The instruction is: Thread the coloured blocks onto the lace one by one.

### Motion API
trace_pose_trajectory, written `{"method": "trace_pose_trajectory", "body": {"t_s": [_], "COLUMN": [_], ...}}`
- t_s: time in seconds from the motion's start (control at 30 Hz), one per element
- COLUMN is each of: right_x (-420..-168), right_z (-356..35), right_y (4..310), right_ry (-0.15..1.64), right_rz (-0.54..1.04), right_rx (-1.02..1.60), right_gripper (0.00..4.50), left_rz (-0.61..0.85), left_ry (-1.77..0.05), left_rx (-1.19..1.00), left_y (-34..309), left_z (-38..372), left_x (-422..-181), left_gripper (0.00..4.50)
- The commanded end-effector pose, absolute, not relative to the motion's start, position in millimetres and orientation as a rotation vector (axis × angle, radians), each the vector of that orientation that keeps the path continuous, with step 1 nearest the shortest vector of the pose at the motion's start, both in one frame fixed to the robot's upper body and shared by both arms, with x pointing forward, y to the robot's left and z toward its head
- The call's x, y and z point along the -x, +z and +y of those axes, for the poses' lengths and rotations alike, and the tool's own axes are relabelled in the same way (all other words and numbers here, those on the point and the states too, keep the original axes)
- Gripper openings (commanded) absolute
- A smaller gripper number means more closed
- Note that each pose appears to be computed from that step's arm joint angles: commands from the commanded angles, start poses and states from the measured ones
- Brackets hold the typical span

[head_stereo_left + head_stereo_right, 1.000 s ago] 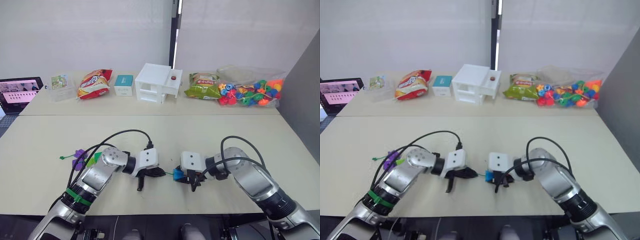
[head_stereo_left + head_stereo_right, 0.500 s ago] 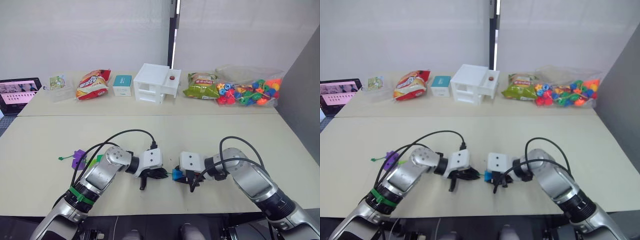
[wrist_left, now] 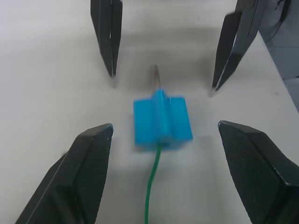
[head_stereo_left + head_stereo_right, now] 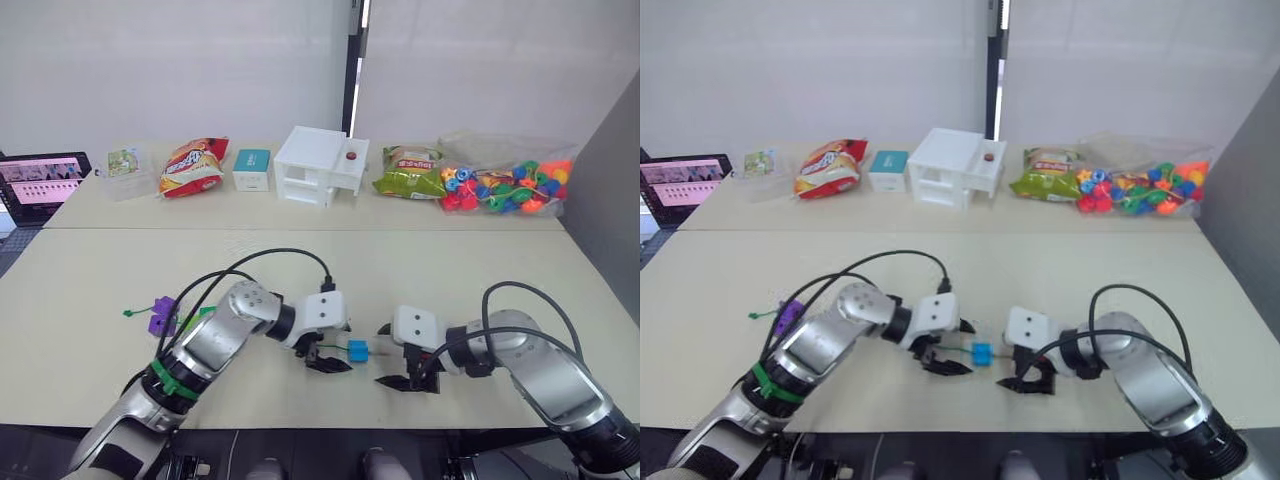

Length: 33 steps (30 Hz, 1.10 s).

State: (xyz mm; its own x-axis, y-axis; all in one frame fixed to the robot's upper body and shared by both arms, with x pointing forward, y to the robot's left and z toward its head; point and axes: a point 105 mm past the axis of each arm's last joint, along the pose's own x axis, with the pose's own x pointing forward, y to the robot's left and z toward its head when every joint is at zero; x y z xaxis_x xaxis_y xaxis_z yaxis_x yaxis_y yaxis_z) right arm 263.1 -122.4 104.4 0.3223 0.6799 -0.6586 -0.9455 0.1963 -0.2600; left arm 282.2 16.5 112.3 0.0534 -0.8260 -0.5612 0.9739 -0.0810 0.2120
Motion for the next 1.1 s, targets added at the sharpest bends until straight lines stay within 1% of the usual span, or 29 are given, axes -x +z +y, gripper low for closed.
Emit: {"method": "trace_pose_trajectory", "body": {"t_s": [0.03,0.1,0.2,0.3,0.43,0.47,0.53,0.57,0.6,0.8,0.97,1.1], "right_x": [-269,-271,-272,-273,-273,-273,-274,-275,-275,-275,-276,-273], "right_z": [-123,-121,-120,-120,-117,-116,-114,-114,-113,-119,-118,-113], "right_y": [114,113,112,112,112,112,111,111,110,97,98,108], "right_ry": [1.169,1.168,1.169,1.172,1.176,1.18,1.187,1.189,1.192,1.224,1.244,1.285], "right_rz": [0.393,0.389,0.386,0.382,0.369,0.362,0.353,0.343,0.338,0.358,0.324,0.279], "right_rx": [0.735,0.739,0.749,0.75,0.747,0.745,0.745,0.75,0.752,0.791,0.8,0.813], "right_gripper": [4.5,4.5,4.5,4.5,4.5,4.5,4.5,3.99,3.73,1.69,0.01,0.0], "left_rz": [0.301,0.32,0.33,0.31,0.301,0.298,0.294,0.292,0.289,0.288,0.293,0.305], "left_ry": [-1.505,-1.501,-1.507,-1.491,-1.515,-1.52,-1.525,-1.527,-1.528,-1.523,-1.509,-1.478], "left_rx": [-0.713,-0.725,-0.708,-0.71,-0.728,-0.734,-0.74,-0.742,-0.746,-0.749,-0.738,-0.738], "left_y": [102,94,93,96,96,96,96,97,97,99,99,102], "left_z": [12,11,10,10,14,15,16,16,17,19,22,37], "left_x": [-285,-286,-287,-291,-288,-288,-287,-287,-288,-290,-292,-295], "left_gripper": [3.79,3.79,3.79,2.99,1.64,1.38,1.37,1.37,1.37,1.37,1.37,1.37]}}
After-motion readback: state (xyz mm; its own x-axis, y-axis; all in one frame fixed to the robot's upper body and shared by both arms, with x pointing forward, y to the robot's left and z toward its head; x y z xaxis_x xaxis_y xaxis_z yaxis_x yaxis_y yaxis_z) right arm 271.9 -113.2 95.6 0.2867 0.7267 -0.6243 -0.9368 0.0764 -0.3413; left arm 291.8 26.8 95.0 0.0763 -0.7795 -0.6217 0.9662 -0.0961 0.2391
